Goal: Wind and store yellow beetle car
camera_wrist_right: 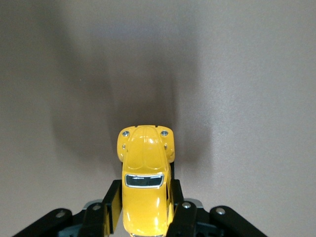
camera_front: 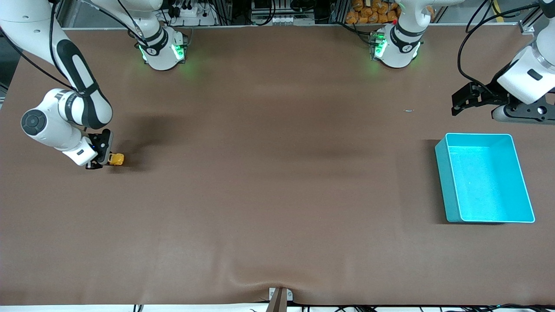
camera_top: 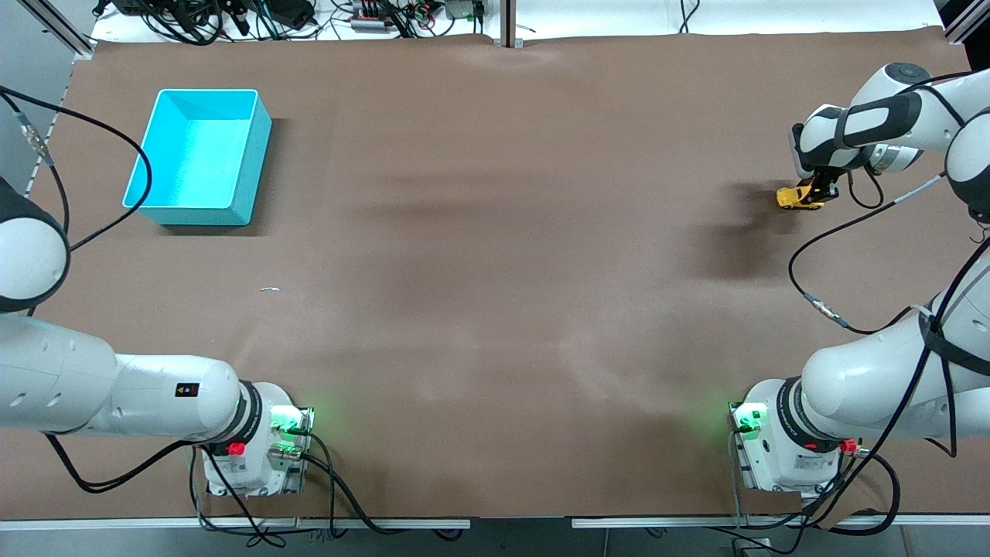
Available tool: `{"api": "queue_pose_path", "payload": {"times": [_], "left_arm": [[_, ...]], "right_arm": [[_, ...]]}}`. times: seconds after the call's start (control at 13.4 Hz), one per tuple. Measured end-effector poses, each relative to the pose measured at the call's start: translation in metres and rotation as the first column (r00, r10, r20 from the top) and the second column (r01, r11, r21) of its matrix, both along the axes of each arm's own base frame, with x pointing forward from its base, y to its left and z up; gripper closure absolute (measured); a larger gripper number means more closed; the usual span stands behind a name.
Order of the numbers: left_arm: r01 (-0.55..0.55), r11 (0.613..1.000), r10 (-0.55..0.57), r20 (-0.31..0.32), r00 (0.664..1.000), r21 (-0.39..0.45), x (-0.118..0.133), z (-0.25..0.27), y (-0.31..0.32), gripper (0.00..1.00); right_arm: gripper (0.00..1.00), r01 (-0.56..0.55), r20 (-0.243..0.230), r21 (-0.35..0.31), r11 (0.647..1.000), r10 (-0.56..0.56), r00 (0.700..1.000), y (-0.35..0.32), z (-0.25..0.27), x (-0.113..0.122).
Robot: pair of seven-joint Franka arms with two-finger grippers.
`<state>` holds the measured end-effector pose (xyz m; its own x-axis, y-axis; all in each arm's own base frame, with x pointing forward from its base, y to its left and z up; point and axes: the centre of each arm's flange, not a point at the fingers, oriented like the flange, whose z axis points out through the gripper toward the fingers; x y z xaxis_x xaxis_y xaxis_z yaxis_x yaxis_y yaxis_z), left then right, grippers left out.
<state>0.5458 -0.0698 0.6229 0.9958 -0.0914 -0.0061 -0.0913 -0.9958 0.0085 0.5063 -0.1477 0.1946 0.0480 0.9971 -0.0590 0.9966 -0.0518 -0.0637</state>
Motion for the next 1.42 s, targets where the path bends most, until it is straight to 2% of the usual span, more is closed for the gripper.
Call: {"api": "queue_pose_path", "payload": {"times": [0.15,0.22,0.37,0.52,0.75,1.42], "left_arm": [[0.000,1.000,0.000,0.000,1.000,0.000,0.000,0.000,0.000,0.00],[0.000,1.000,0.000,0.000,1.000,0.000,0.000,0.000,0.000,0.00],[0.000,1.000,0.000,0.000,1.000,0.000,0.000,0.000,0.000,0.00],[0.000,1.000,0.000,0.000,1.000,0.000,0.000,0.000,0.000,0.00],[0.000,1.000,0.000,0.000,1.000,0.000,0.000,0.000,0.000,0.00],[-0.001,1.000,0.001,0.000,1.000,0.000,0.000,0.000,0.001,0.00]], "right_arm": [[0.52,0.009,-0.034,0.006,1.000,-0.009,0.999,-0.006,-0.006,0.000],[0.45,0.014,-0.062,0.010,1.000,-0.013,0.998,-0.008,-0.010,0.001],[0.24,0.042,-0.116,0.030,0.999,-0.038,0.993,-0.014,-0.002,0.013],[0.02,0.079,-0.145,0.063,0.995,-0.069,0.987,-0.024,0.021,0.030],[0.00,0.112,-0.168,0.078,0.991,-0.097,0.981,-0.041,0.046,0.043],[0.00,0.151,-0.185,0.100,0.983,-0.131,0.974,-0.054,0.056,0.043]]}}
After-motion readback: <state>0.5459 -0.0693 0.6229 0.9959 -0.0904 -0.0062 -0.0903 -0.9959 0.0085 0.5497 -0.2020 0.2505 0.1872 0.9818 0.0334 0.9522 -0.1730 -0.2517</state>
